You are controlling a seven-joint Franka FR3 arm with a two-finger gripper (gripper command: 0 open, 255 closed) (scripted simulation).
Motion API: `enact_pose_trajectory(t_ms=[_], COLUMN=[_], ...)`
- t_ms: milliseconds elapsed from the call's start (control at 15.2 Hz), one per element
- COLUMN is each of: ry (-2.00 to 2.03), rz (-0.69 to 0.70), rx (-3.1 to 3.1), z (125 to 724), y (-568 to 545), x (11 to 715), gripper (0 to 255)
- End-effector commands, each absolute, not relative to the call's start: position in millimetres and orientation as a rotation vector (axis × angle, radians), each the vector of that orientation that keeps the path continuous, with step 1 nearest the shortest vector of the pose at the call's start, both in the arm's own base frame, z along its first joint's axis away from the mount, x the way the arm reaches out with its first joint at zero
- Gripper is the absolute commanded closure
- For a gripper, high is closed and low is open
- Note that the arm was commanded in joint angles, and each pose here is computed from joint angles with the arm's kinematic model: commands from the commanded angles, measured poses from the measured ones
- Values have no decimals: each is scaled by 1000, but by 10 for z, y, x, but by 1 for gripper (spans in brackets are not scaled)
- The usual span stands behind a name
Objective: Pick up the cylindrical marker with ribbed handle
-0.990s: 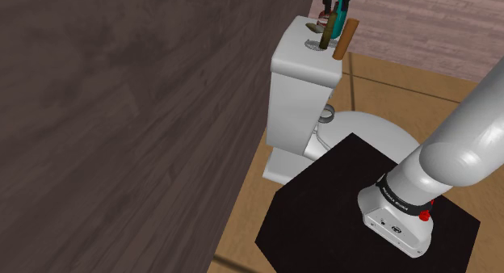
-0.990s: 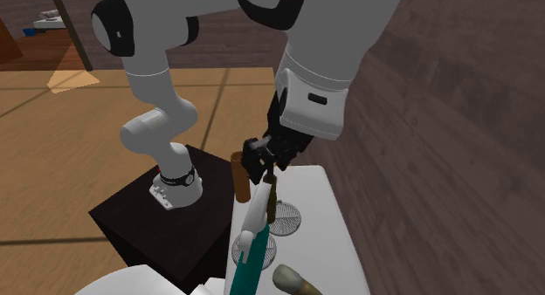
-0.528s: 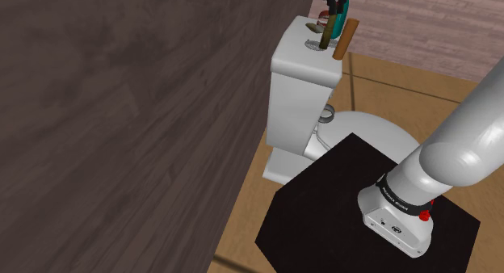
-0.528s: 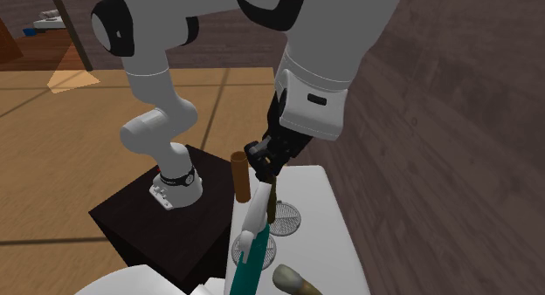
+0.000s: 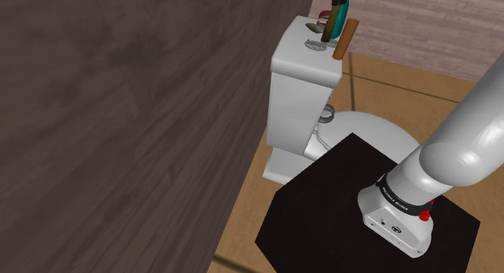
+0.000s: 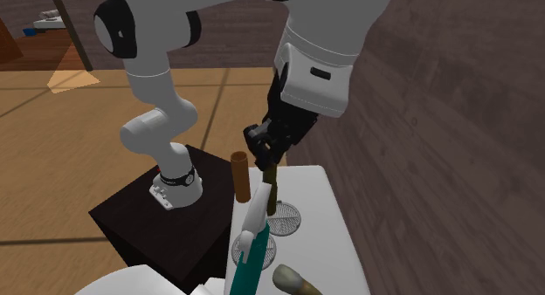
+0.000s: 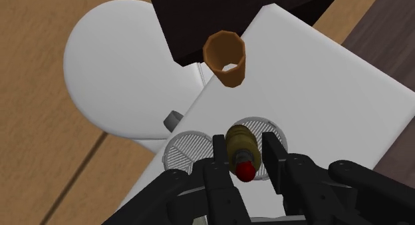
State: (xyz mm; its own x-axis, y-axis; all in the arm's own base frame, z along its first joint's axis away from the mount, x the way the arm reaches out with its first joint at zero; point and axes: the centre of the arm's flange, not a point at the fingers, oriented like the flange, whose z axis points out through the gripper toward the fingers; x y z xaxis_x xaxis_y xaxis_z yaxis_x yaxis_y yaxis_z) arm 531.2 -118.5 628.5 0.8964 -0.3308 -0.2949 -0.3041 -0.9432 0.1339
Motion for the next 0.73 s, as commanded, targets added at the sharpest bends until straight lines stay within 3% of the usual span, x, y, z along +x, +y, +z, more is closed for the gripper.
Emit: enact_pose_trajectory(t_ms=[0, 660], ry=[-499, -499], rz=[-486, -486], rx=[2977, 2977], z=[6384, 6814], y=[-1197, -1197], x=[5313, 5313], gripper=[255, 255])
